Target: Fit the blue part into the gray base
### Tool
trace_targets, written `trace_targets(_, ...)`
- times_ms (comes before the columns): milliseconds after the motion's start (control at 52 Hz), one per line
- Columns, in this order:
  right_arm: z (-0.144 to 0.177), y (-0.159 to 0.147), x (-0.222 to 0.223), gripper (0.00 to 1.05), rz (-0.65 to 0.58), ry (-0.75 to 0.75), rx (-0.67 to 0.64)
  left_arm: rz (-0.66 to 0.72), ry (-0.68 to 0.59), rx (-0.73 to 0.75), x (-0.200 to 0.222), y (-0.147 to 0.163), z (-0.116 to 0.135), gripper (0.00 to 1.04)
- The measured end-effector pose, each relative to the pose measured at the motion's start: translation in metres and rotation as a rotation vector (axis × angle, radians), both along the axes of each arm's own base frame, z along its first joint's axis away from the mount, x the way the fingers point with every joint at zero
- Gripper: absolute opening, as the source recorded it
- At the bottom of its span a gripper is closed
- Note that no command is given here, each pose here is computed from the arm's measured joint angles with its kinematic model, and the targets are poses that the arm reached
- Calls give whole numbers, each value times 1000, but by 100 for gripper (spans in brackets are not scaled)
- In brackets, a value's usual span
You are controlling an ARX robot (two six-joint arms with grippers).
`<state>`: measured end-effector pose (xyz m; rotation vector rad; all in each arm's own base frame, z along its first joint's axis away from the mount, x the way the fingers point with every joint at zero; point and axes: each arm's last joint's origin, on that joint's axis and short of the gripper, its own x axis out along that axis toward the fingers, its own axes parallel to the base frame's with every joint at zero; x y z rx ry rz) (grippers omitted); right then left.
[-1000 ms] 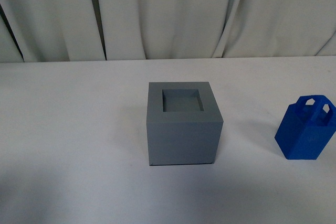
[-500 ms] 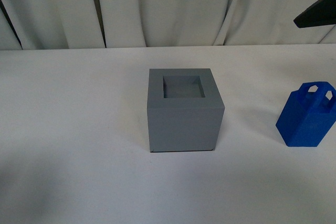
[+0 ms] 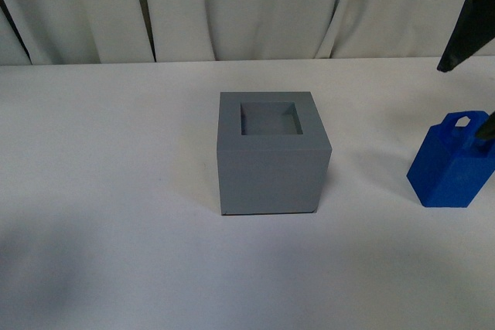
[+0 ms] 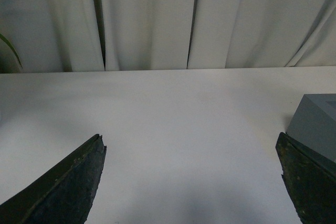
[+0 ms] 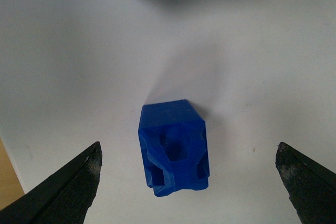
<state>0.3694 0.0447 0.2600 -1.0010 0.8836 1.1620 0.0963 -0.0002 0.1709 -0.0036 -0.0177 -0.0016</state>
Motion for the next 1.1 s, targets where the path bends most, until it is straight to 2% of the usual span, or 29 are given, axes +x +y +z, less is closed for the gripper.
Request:
trace_targets(115, -16, -4, 8, 97, 6, 23, -60, 0, 0, 0, 0, 0, 0, 99)
trace_targets(404, -29, -6, 9, 97, 20, 44, -103, 0, 0, 0, 0, 0, 0, 99)
trace_targets(962, -51, 4, 13, 97, 38, 58, -126, 0, 0, 0, 0, 0, 0, 99)
trace_targets(1019, -51, 5, 13, 92, 38, 59, -126, 0, 0, 0, 0, 0, 0, 99)
trace_targets(1096, -51, 5, 13, 80, 38, 58, -130, 0, 0, 0, 0, 0, 0, 99)
